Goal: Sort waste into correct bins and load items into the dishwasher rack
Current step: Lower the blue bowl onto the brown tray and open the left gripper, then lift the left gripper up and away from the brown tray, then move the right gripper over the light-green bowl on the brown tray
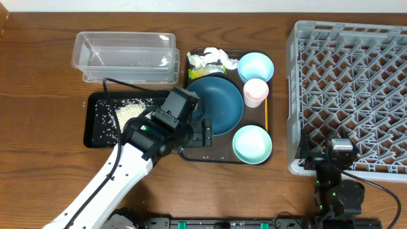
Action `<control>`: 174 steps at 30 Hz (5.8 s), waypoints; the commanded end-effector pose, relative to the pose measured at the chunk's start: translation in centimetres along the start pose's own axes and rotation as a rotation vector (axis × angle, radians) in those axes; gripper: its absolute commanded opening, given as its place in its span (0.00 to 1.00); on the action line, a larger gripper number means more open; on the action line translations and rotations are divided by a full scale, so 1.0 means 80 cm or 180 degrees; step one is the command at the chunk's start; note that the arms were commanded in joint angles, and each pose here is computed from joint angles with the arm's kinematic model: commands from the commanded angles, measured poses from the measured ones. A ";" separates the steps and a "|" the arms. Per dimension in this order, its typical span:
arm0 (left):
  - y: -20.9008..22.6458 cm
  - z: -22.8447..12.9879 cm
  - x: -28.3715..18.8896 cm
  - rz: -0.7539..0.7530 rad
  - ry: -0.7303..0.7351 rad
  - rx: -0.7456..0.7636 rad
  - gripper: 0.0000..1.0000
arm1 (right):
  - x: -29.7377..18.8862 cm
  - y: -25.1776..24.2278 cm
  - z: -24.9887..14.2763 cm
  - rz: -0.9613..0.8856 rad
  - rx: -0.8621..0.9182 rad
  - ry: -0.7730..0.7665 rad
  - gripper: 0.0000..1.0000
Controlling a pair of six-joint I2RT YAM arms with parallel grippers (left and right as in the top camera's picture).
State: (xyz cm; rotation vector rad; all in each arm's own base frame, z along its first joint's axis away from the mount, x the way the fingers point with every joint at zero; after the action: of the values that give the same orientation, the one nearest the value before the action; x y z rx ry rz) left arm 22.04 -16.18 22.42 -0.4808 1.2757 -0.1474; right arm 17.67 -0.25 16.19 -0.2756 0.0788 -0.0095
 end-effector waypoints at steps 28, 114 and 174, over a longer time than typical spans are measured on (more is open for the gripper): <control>-0.030 0.012 0.036 -0.0336 -0.0228 0.0154 0.77 | 0.000 0.000 -0.001 0.0002 -0.0024 0.0010 0.99; 0.111 0.205 -0.066 0.1378 -0.1362 -0.1327 0.87 | 0.000 0.000 -0.001 0.0002 -0.0025 0.0012 0.99; 0.252 0.200 -0.123 0.1904 -0.1318 -0.2518 0.97 | 0.138 0.074 0.280 0.2983 0.0299 -0.0074 0.99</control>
State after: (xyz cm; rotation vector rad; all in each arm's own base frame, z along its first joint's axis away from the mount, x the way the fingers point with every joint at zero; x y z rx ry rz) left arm 30.85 9.32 25.32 -0.7254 1.0034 0.9313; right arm 30.27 9.46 34.26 -0.0444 0.2078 0.8077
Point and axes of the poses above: each gripper's point midway between its finger pads, its own x axis out along the fingers, its own y axis along the line the jaws close on, z = x × y, the point moved 7 cm from there along -x, back along the fingers, and after that the axes turned 14 degrees about -x, right-handed, at the moved point
